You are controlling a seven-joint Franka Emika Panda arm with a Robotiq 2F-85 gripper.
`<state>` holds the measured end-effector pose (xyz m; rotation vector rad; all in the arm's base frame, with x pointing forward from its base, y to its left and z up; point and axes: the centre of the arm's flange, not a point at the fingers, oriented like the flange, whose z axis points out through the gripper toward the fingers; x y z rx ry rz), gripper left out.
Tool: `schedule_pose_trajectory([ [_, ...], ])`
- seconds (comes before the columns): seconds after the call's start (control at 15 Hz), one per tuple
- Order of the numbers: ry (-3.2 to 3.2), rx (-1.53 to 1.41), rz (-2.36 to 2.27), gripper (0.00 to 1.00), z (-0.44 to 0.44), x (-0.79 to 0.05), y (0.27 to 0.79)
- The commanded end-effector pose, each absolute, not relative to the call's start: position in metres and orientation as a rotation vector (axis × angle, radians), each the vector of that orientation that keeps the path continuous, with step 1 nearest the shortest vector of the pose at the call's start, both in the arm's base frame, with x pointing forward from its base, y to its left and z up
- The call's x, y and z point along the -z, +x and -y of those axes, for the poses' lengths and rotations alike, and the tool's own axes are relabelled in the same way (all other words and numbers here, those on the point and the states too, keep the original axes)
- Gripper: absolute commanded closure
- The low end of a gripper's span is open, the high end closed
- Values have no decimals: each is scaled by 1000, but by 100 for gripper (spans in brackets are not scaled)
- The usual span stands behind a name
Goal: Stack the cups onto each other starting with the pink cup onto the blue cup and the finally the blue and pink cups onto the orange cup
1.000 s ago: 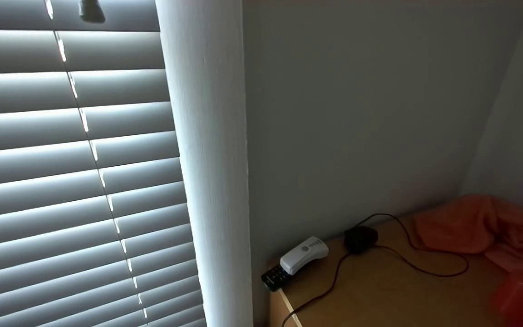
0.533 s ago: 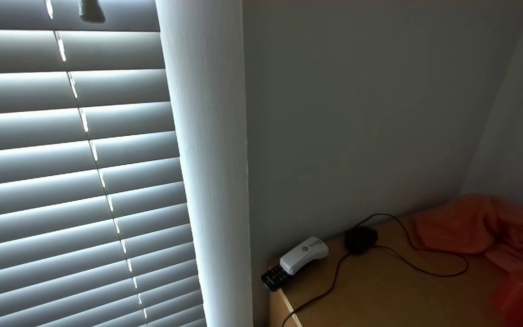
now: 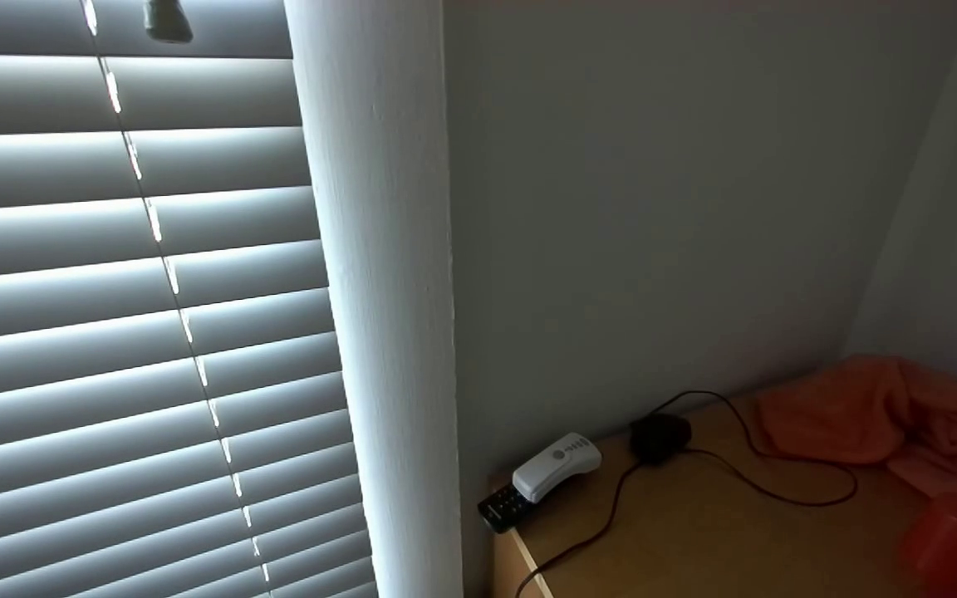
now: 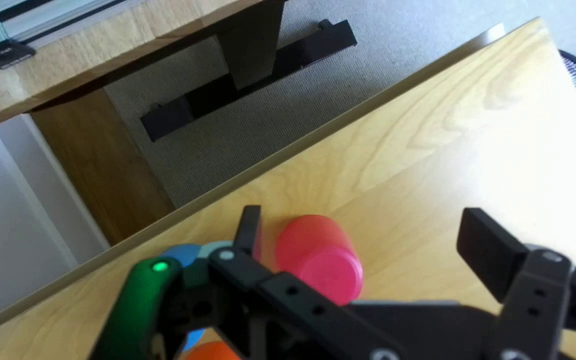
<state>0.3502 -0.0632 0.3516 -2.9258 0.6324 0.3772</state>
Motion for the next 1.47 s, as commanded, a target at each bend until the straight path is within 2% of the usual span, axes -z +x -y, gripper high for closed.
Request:
schedule_pose_trajectory([
  [0.0, -2818, -483, -720, 0, 78, -325, 388],
  [0.8, -2693, -742, -857, 0, 116, -249, 445],
  [1.4, -2632, -881, -888, 0, 119, -219, 462],
])
